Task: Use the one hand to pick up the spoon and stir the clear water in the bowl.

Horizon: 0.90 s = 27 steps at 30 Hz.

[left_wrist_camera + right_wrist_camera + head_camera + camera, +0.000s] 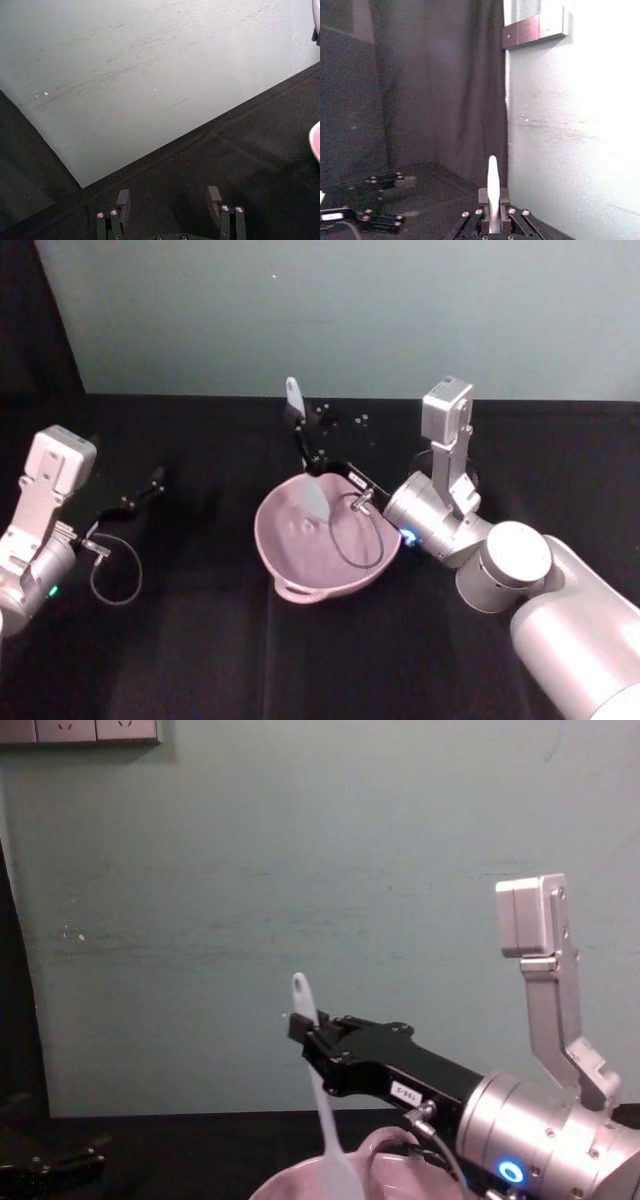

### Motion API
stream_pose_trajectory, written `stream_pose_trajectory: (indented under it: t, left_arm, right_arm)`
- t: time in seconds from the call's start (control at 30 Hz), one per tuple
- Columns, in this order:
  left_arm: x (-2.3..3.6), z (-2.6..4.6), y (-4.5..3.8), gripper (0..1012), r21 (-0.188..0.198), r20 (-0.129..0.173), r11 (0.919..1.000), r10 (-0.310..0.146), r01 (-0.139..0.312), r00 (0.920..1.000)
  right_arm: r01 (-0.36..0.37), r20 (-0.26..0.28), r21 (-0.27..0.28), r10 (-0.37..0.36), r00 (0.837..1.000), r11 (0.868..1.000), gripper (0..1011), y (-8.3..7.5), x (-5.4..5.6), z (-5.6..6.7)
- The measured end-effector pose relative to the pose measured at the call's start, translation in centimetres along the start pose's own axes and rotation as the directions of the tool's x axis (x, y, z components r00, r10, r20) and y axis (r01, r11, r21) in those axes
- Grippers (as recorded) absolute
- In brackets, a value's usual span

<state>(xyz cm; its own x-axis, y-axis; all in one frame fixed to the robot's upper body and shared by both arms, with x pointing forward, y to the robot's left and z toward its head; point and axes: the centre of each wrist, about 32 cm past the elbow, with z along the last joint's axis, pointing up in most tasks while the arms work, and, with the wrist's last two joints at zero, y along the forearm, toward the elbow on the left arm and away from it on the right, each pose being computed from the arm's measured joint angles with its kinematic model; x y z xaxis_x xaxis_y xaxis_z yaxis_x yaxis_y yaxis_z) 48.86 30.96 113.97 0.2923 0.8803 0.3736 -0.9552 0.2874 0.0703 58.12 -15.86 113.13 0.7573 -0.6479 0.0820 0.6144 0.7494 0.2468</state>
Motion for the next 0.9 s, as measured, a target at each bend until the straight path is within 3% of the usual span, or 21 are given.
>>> stream_pose_trajectory:
  t: [0.2, 0.47, 0.63, 0.9]
  left_arm:
    - [0.0, 0.0, 0.0, 1011, 0.0, 0.0, 1.0, 0.0, 0.0, 1.0]
    - [0.01, 0.0, 0.0, 1011, 0.0, 0.0, 1.0, 0.0, 0.0, 1.0]
    - [0.0, 0.0, 0.0, 1011, 0.0, 0.0, 1.0, 0.0, 0.0, 1.0]
    - [0.0, 0.0, 0.0, 1011, 0.0, 0.0, 1.0, 0.0, 0.0, 1.0]
  right_arm:
    - [0.038, 0.058, 0.0, -0.037, 0.998, 0.999, 127, -1.3, 1.6, 0.3]
    - [0.039, 0.06, -0.009, -0.038, 0.997, 0.999, 127, -3.6, 2.1, 1.4]
    - [0.003, 0.021, 0.006, -0.003, 1.0, 1.0, 127, -5.0, 1.4, 2.7]
    - [-0.062, -0.058, 0.004, 0.062, 0.996, 0.998, 126, -5.2, -0.6, 2.7]
